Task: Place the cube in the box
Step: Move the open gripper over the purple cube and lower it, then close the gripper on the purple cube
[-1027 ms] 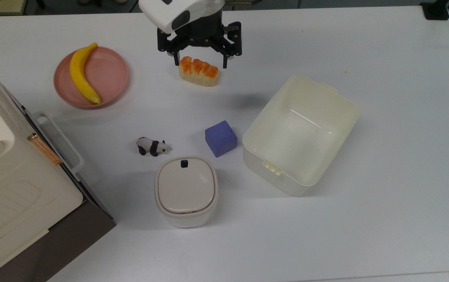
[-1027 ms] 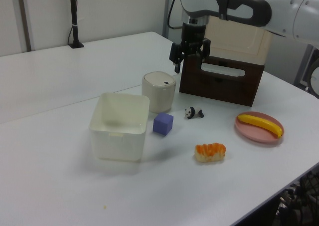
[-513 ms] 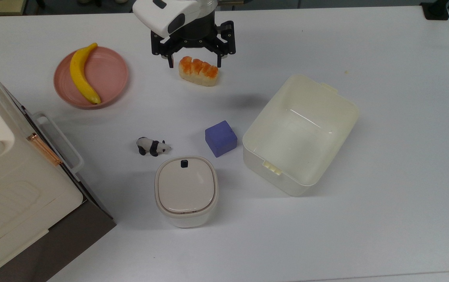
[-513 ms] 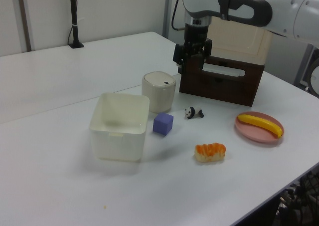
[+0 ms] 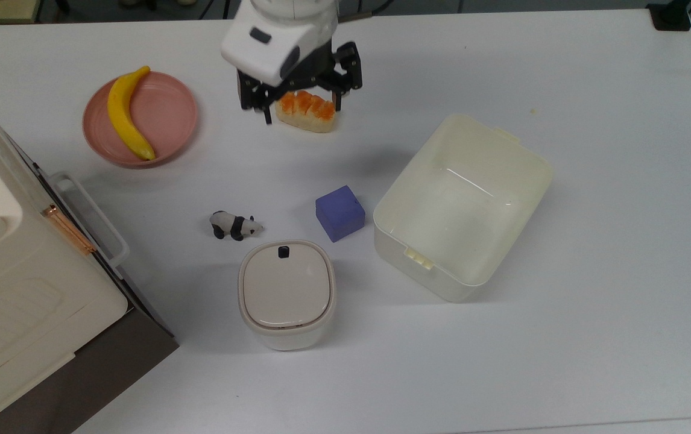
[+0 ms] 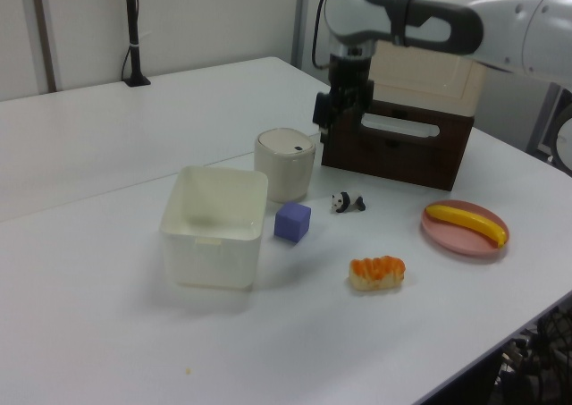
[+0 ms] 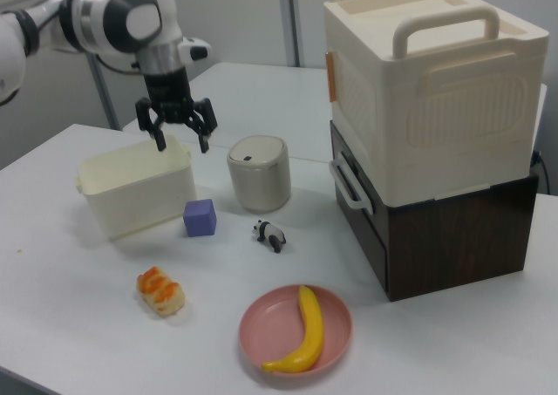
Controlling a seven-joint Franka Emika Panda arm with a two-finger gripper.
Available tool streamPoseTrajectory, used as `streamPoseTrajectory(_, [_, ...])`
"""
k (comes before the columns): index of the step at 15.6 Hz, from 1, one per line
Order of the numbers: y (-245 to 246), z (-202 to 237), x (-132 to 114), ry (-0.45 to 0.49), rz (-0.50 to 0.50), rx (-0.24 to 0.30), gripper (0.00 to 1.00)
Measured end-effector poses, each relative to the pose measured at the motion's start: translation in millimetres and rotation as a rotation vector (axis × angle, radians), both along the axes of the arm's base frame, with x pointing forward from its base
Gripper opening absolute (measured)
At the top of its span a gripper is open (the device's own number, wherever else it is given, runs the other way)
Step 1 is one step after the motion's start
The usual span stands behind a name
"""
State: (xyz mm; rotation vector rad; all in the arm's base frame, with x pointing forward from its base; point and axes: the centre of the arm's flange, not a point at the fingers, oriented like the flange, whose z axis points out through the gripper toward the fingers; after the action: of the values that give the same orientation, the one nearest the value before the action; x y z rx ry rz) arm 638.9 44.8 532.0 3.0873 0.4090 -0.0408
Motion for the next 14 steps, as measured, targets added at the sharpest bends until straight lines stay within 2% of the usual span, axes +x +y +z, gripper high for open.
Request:
streamPoseTrajectory(6, [7,-78,11,-0.029,0.253,-0.004,1.0])
streamPoseTrajectory(10, [19,-119,19,-0.023,0.333,-0.011,1.0])
streamPoseTrajectory(14, [53,-161,26,-0.022,0.384,-0.02,1.0])
